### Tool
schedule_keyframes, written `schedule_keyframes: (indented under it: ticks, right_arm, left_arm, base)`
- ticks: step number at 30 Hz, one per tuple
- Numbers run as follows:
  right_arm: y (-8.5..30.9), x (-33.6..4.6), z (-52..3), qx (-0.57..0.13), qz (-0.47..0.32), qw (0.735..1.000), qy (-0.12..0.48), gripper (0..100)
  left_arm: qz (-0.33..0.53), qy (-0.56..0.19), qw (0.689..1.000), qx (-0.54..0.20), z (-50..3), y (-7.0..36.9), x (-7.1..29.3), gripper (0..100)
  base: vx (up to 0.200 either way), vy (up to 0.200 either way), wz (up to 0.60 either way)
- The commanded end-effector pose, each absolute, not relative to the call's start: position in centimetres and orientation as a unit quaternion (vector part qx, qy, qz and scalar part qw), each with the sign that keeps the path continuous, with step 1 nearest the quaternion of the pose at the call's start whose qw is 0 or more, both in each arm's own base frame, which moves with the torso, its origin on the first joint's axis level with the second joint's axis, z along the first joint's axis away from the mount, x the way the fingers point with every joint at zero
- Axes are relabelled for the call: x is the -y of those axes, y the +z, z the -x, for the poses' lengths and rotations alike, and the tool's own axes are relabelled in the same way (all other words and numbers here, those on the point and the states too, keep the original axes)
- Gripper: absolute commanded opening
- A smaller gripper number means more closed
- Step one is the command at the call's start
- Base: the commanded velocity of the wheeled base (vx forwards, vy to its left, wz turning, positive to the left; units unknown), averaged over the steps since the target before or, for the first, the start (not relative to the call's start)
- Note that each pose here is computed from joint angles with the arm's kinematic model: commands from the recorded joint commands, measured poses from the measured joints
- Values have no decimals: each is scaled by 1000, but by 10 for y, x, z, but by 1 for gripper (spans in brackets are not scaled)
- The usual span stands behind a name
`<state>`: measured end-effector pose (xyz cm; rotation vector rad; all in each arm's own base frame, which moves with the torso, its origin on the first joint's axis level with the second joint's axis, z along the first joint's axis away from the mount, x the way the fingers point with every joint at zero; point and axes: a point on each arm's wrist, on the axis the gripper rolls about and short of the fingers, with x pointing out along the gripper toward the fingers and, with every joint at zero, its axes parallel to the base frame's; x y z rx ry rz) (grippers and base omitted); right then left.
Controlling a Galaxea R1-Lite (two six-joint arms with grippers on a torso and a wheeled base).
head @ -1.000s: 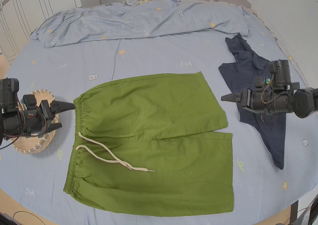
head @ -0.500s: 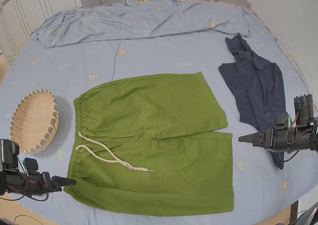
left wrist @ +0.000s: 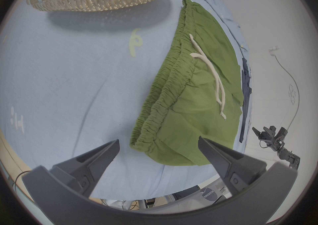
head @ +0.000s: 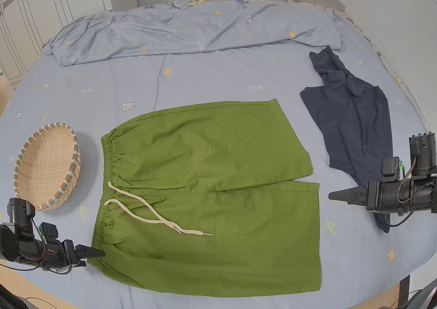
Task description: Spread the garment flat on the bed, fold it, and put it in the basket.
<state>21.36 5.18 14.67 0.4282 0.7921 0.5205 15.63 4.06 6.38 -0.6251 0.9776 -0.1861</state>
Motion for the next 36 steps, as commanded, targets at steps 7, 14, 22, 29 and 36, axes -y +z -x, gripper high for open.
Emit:
schedule_keyframes:
  ticks: [7, 14, 22, 29, 36]
  right_arm:
    - [146, -52, -213, -379, -204, 867, 249, 100]
    - [146, -51, -213, -378, -205, 868, 247, 100]
    - [142, -51, -210, -388, -206, 864, 245, 100]
    - [112, -55, -189, -449, -200, 835, 247, 100]
    - [82, -57, -163, -509, -200, 777, 313, 100]
  left_arm:
    - [311, -104, 813, -480, -174, 53, -31, 100]
    - [316, -110, 812, -479, -177, 53, -26, 0]
    - [316, -96, 816, -474, -165, 54, -29, 0]
    - [308, -88, 826, -463, -149, 52, -36, 0]
    - [292, -98, 830, -465, -148, 51, -34, 0]
  base:
    - [0, 0, 0]
    - [0, 0, 0]
    - [0, 0, 0]
    - [0, 0, 0]
    - [0, 0, 0]
